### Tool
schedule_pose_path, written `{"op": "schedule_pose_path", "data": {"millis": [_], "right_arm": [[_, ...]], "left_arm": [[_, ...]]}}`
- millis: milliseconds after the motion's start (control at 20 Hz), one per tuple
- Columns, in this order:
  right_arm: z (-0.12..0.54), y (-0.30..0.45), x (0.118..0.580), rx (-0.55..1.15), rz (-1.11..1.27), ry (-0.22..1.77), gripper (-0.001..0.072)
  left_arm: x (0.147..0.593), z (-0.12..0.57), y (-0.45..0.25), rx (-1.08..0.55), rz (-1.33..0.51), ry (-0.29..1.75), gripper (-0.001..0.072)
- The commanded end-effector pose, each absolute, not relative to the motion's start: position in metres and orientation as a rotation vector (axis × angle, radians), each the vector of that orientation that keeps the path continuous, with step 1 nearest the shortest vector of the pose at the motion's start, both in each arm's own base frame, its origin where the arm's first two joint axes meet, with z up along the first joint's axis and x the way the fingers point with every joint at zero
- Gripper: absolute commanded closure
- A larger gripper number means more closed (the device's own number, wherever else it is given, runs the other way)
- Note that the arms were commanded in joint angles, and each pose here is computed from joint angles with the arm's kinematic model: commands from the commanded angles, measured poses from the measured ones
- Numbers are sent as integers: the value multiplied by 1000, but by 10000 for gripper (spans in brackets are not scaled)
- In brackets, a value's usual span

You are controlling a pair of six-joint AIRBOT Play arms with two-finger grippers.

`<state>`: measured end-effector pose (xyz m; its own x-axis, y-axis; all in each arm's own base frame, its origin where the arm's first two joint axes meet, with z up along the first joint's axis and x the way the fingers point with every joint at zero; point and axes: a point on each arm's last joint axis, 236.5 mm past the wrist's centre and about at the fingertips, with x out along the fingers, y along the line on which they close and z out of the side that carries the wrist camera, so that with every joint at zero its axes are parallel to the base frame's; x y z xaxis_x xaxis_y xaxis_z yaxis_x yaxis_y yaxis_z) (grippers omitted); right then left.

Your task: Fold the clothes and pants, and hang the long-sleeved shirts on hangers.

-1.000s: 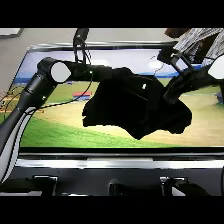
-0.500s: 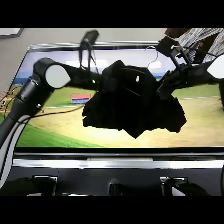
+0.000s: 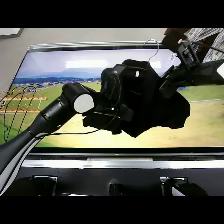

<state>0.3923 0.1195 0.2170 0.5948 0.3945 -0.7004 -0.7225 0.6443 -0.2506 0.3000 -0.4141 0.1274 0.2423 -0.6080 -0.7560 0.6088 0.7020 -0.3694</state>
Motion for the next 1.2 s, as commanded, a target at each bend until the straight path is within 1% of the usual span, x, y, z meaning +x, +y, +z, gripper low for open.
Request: {"op": "schedule_pose_path", "data": {"millis": [0, 50, 100, 250, 400, 500, 550, 600, 700, 750, 900, 1050, 1100, 1150], "right_arm": [[228, 119, 384, -578, 689, 623, 691], [229, 119, 381, -593, 699, 622, 691], [228, 119, 379, -603, 707, 627, 691], [225, 120, 376, -661, 739, 618, 690], [226, 123, 376, -781, 799, 562, 690], [229, 137, 373, -828, 877, 494, 690], [231, 146, 372, -833, 917, 460, 690], [230, 153, 372, -821, 948, 445, 690], [224, 159, 374, -791, 979, 449, 690], [220, 161, 375, -783, 989, 458, 690], [215, 168, 375, -748, 1026, 465, 690], [198, 173, 362, -734, 1115, 527, 689], [193, 173, 357, -733, 1139, 549, 689], [191, 173, 355, -732, 1151, 560, 689]], "left_arm": [[310, 126, -408, -25, -806, 1020, 299], [319, 130, -399, -39, -786, 1012, 55], [329, 137, -387, -50, -761, 999, 25], [362, 168, -320, 13, -662, 910, 18], [390, 200, -243, 76, -568, 813, 19], [403, 202, -202, 157, -556, 776, 20], [406, 197, -193, 200, -576, 772, 30], [406, 189, -189, 270, -618, 771, 41], [401, 175, -192, 429, -726, 744, 41], [399, 168, -199, 474, -776, 721, 41], [395, 145, -214, 540, -892, 687, 42], [386, 130, -227, 619, -1017, 640, 43], [386, 126, -228, 650, -1035, 633, 42], [388, 124, -230, 643, -1041, 632, 43]]}}
